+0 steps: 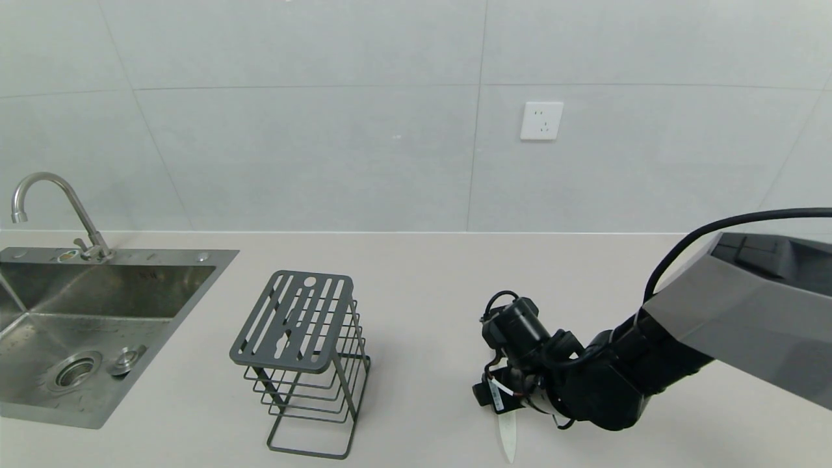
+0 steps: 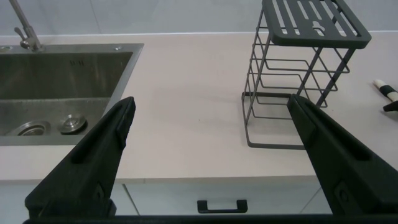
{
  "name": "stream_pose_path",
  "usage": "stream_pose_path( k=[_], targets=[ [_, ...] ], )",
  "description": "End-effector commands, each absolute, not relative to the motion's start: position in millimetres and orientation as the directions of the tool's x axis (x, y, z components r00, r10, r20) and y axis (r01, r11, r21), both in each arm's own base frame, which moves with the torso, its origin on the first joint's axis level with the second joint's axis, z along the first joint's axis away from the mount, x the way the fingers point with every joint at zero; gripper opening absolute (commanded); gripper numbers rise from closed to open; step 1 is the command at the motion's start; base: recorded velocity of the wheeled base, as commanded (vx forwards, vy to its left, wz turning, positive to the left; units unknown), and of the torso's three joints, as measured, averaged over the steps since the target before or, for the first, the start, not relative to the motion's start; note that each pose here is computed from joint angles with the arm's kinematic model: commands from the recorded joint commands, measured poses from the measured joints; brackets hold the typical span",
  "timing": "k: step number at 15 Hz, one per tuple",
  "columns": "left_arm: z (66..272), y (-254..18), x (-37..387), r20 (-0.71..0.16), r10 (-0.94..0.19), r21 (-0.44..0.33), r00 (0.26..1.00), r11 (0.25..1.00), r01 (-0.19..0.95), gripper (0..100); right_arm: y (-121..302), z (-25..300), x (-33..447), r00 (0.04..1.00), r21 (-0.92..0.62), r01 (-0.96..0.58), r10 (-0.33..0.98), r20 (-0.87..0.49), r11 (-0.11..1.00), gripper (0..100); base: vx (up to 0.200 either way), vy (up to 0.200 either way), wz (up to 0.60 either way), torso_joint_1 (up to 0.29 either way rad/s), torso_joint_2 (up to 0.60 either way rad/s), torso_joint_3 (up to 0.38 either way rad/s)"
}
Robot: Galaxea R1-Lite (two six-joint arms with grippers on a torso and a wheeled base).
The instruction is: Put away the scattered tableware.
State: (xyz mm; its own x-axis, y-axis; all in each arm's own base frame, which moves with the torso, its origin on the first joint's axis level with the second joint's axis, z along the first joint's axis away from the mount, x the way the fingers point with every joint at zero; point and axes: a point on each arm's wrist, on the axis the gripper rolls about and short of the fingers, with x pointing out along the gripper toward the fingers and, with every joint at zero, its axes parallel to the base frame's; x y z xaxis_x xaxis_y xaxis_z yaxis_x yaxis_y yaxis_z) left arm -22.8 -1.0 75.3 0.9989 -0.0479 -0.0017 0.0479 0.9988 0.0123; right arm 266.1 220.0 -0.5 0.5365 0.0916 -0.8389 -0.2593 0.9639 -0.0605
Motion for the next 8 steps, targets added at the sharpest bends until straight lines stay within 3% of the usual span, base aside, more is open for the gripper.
stream_pose_path(
  k=[1, 4, 5, 8],
  targets=[
    [75.4, -1.0, -22.7, -0.003, -0.048, 0.012, 0.999, 0.999, 0.048, 100, 219.6, -3.6, 265.9, 0.531, -0.066, -0.262, 0.086, -0.843, 0.963, 100, 0.0, 0.0, 0.0, 0.0, 0.0, 0.0],
    [75.4, -1.0, -22.7, -0.003, -0.048, 0.012, 0.999, 0.999, 0.048, 100, 222.2, -12.1, 260.0, 0.509, -0.077, -0.278, 0.079, -0.857, 0.958, 100, 0.0, 0.0, 0.0, 0.0, 0.0, 0.0],
    [75.4, -1.0, -22.7, -0.003, -0.046, 0.012, 0.999, 0.999, 0.046, 100, 222.7, -13.6, 259.7, 0.507, -0.077, -0.278, 0.078, -0.859, 0.957, 0, 0.0, 0.0, 0.0, 0.0, 0.0, 0.0],
    [75.5, -1.0, -22.7, -0.002, -0.046, 0.012, 0.999, 0.999, 0.046, 100, 220.8, -16.3, 259.9, 0.499, -0.08, -0.271, 0.069, -0.864, 0.959, 0, 0.0, 0.0, 0.0, 0.0, 0.0, 0.0]
  ],
)
